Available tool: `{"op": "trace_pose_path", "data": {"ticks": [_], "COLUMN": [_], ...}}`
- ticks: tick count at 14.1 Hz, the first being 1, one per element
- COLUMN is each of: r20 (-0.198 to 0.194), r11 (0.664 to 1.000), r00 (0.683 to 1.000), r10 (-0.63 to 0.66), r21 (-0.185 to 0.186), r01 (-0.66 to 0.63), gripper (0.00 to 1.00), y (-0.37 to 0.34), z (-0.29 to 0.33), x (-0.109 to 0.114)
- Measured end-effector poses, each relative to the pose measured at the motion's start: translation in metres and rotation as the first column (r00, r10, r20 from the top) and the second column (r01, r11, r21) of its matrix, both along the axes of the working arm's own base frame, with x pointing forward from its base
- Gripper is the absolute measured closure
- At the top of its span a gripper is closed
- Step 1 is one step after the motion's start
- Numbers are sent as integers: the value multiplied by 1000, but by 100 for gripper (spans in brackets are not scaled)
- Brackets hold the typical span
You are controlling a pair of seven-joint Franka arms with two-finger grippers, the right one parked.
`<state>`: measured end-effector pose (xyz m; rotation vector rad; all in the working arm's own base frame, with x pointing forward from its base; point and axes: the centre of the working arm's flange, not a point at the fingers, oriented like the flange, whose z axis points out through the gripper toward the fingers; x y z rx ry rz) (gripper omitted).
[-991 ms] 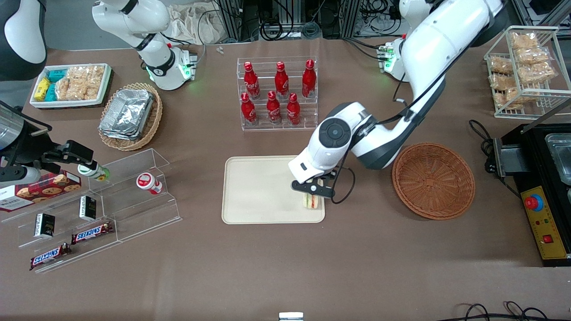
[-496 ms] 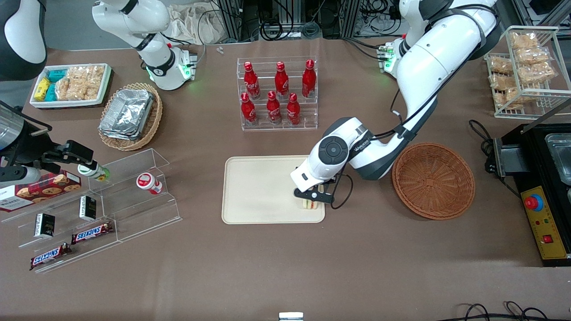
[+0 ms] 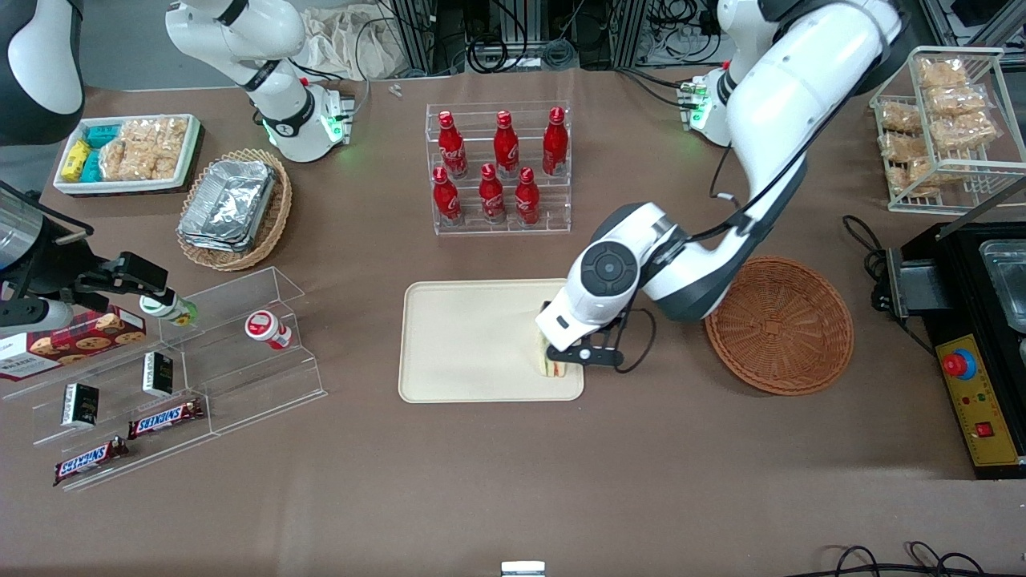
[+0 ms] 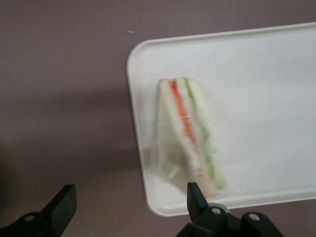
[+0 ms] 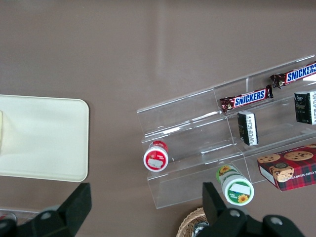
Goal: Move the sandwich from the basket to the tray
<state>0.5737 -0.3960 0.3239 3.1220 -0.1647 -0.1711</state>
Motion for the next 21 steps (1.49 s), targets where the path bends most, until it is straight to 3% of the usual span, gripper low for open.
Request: {"op": "trace_pose_path", "data": {"ticks": [6,11,13,21], "r20": [-84,-25,-22,-18], "r11": [998,995,992,982], "r00": [995,1000,998,988], "r10": [-51,-5,54,156], "r21": [43,101,117,111], "r01": [55,8,-51,-153], "gripper": [0,0,0,0], "y": [110,233,268,327], "z": [127,230,248,253], "x": [8,9,8,17]}}
